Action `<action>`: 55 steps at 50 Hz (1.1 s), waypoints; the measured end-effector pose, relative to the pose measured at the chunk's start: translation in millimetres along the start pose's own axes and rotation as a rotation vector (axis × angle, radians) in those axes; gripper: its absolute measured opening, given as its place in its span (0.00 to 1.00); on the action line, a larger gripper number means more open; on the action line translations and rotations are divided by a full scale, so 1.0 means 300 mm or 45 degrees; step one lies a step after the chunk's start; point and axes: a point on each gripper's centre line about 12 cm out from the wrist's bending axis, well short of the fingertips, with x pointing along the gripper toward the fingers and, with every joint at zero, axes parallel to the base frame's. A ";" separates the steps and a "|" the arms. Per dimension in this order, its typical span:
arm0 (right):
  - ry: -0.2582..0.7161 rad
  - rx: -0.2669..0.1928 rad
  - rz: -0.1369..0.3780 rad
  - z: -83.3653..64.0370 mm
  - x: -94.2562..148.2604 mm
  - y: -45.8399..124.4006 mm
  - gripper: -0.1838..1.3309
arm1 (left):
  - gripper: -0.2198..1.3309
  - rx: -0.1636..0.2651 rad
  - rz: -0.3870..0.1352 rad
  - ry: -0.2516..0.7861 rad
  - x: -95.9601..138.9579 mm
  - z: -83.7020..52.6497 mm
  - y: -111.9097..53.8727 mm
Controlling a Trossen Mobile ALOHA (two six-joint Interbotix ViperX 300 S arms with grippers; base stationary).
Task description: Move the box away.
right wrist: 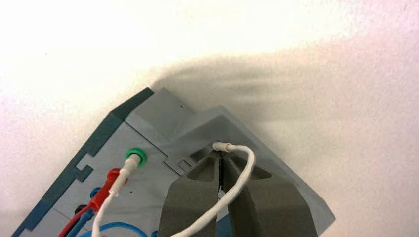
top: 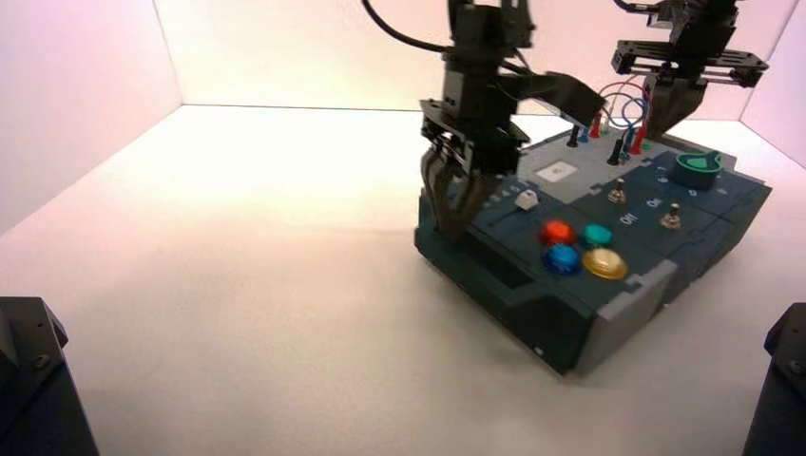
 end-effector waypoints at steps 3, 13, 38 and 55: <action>-0.002 -0.002 0.000 0.005 0.002 0.002 0.02 | 0.04 -0.012 0.001 -0.004 -0.003 -0.005 0.014; -0.013 -0.021 0.002 0.034 0.007 0.019 0.02 | 0.04 -0.069 -0.004 -0.014 -0.010 -0.020 0.076; -0.027 -0.063 0.008 0.131 0.027 0.071 0.02 | 0.03 -0.126 -0.009 -0.004 -0.019 -0.022 0.166; -0.029 -0.113 0.018 0.211 0.029 0.144 0.02 | 0.03 -0.219 0.001 -0.031 -0.045 -0.068 0.279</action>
